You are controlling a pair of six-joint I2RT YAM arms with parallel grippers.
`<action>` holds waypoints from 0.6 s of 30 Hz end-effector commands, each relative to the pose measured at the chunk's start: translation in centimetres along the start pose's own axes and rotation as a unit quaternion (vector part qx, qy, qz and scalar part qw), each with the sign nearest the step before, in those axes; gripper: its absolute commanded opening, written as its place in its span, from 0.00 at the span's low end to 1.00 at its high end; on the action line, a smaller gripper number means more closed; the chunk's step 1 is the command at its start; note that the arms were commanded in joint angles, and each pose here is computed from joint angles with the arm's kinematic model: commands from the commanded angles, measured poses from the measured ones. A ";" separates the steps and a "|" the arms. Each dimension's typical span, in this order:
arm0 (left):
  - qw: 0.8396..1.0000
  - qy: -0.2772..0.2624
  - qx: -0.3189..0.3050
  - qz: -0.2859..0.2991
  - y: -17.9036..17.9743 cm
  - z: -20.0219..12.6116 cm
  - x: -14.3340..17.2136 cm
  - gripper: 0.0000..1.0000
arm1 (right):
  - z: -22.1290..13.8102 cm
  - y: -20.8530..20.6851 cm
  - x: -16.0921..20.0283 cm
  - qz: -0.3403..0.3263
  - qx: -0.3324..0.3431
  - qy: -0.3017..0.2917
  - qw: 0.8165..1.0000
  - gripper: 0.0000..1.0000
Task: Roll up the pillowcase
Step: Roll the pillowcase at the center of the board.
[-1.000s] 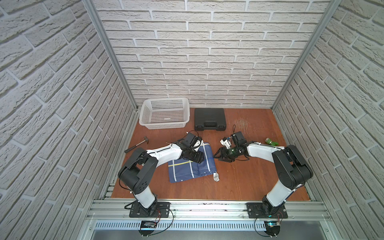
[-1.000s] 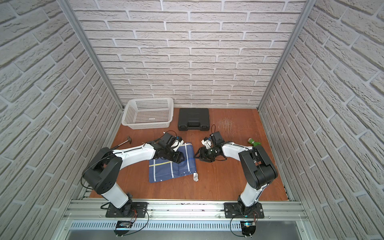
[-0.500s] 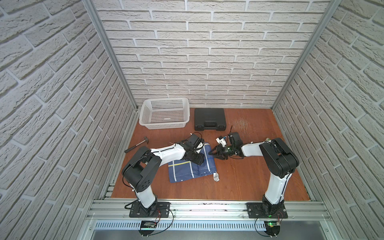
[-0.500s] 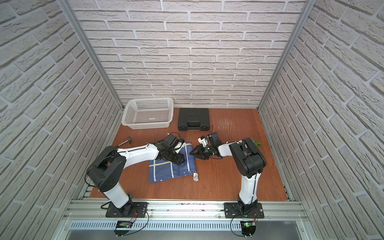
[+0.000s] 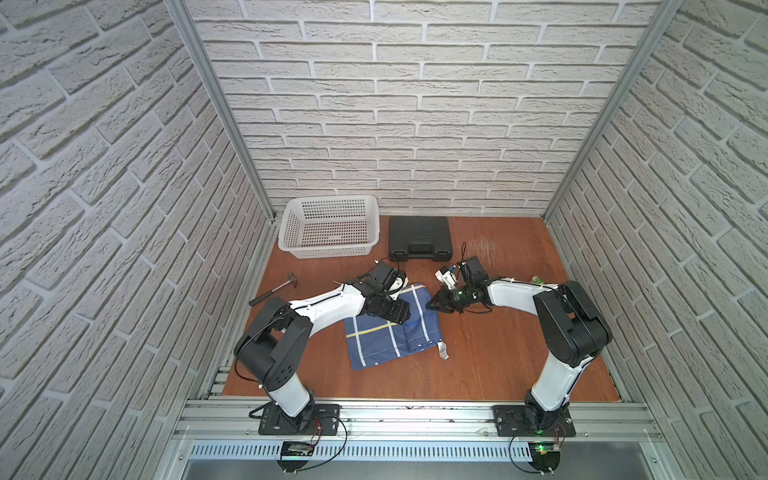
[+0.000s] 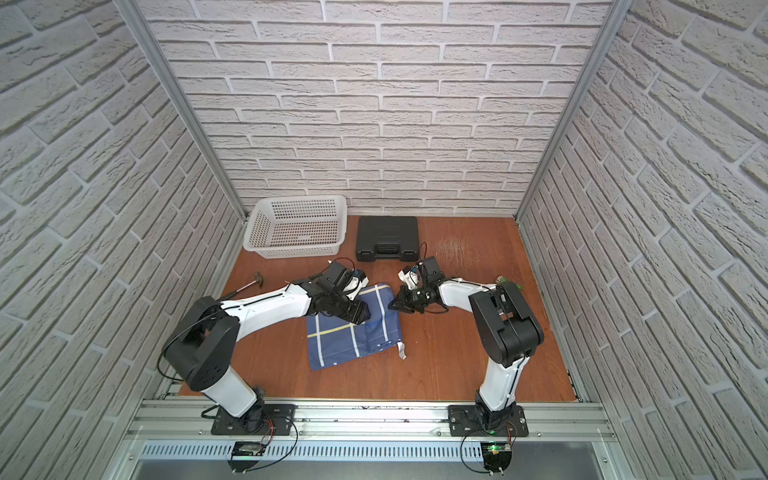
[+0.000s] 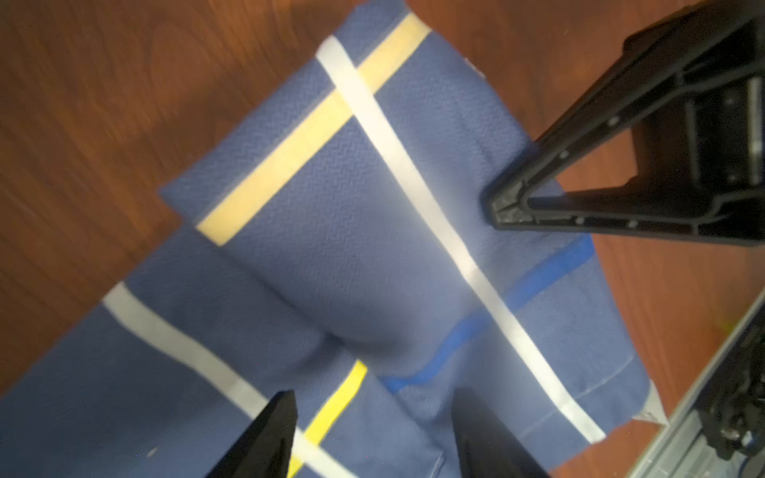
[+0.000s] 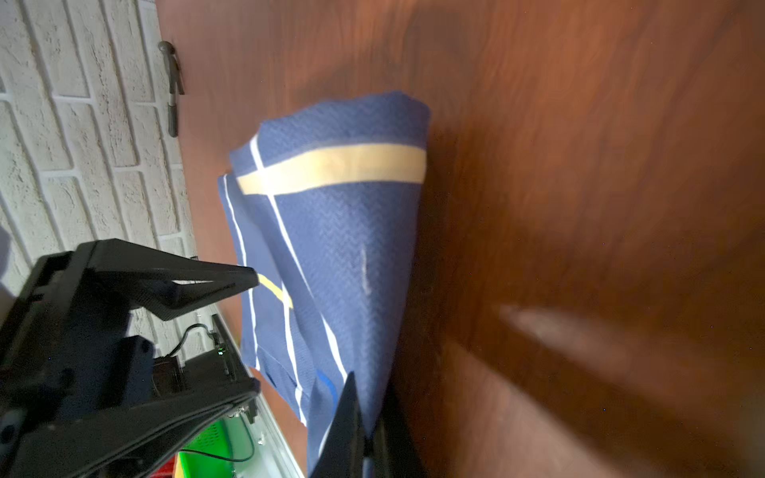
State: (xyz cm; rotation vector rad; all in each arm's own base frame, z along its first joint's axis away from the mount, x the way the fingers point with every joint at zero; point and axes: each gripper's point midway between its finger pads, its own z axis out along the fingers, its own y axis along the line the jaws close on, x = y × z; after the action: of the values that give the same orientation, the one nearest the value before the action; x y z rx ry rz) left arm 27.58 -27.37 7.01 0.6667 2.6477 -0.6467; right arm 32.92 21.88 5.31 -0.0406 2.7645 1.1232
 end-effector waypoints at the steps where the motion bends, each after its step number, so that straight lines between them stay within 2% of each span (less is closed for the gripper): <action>1: 1.000 -0.025 0.014 -0.008 -0.3 -1.3 -1.5 0.65 | -3.6 -1.9 1.5 -0.064 0.112 0.030 0.991 0.02; 5: 1.000 -0.022 0.011 -0.015 0.5 -0.8 -1.1 0.65 | -5.9 -2.5 1.2 -0.070 0.193 0.015 0.979 0.02; 12: 1.000 -0.013 0.011 -0.021 1.3 0.1 -0.5 0.65 | -7.0 -1.4 2.0 -0.108 0.304 0.013 0.947 0.10; 18: 1.000 -0.014 0.009 -0.024 1.7 0.0 -0.2 0.65 | -7.0 0.5 2.1 -0.129 0.324 0.009 0.937 0.24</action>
State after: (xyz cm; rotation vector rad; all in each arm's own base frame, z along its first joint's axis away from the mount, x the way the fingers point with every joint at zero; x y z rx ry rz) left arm 28.48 -26.33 6.77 0.6005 2.6510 -0.6758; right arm 29.84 18.19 9.23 -0.3290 2.8980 0.2317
